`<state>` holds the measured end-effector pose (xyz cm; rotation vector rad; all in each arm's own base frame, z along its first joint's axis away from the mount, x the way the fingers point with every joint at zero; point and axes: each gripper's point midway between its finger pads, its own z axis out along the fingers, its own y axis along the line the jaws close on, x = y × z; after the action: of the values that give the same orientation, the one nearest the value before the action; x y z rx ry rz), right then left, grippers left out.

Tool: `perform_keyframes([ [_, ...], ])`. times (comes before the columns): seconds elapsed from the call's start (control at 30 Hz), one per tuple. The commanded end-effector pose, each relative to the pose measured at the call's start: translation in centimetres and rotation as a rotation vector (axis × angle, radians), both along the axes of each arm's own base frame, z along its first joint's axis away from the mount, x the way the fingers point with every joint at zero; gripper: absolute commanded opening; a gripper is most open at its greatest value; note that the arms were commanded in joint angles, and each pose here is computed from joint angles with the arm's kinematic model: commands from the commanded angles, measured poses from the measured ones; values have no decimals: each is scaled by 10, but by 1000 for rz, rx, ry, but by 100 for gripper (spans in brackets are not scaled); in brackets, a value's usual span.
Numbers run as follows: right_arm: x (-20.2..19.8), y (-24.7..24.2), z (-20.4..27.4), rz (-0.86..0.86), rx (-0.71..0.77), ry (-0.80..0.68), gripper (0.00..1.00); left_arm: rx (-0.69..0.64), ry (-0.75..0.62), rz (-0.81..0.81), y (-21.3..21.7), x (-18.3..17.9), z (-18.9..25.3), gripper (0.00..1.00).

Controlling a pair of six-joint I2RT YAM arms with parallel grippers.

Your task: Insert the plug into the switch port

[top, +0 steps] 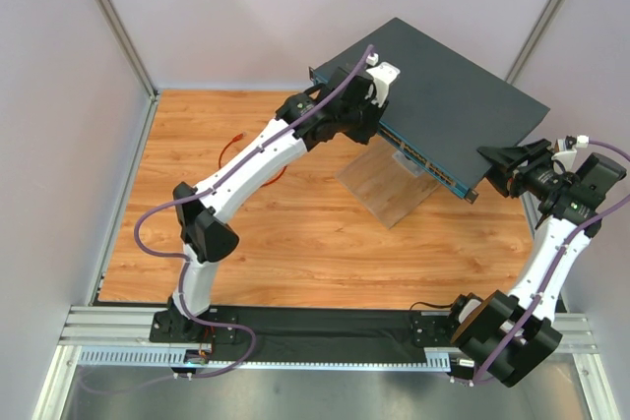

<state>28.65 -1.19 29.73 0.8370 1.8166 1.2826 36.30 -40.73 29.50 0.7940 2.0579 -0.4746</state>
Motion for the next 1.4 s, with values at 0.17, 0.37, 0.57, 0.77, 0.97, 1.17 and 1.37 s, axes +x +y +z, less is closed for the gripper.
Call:
perform_keyframes([
  [0.17, 9, -7, 6, 6, -130, -77, 0, -69, -60, -28, 42, -26, 48, 45],
  [0.37, 9, -6, 6, 10, -135, -80, 0, -43, -7, -63, 68, -53, 37, 40],
  [0.57, 9, -6, 4, 12, -133, -74, 0, -148, -27, -92, 54, -50, 51, 18],
  [0.77, 9, -7, 5, 11, -143, -74, 0, -189, -31, -94, 31, -32, 57, 0],
  [0.97, 9, -7, 2, 12, -137, -65, 0, -192, -28, -86, 20, -21, 49, 0],
  [1.17, 9, -7, 0, 15, -139, -65, 0, -204, -34, -86, 12, -14, 51, 0],
  [1.37, 9, -7, -2, 14, -136, -61, 0, -199, -16, -82, 7, -9, 41, 0],
])
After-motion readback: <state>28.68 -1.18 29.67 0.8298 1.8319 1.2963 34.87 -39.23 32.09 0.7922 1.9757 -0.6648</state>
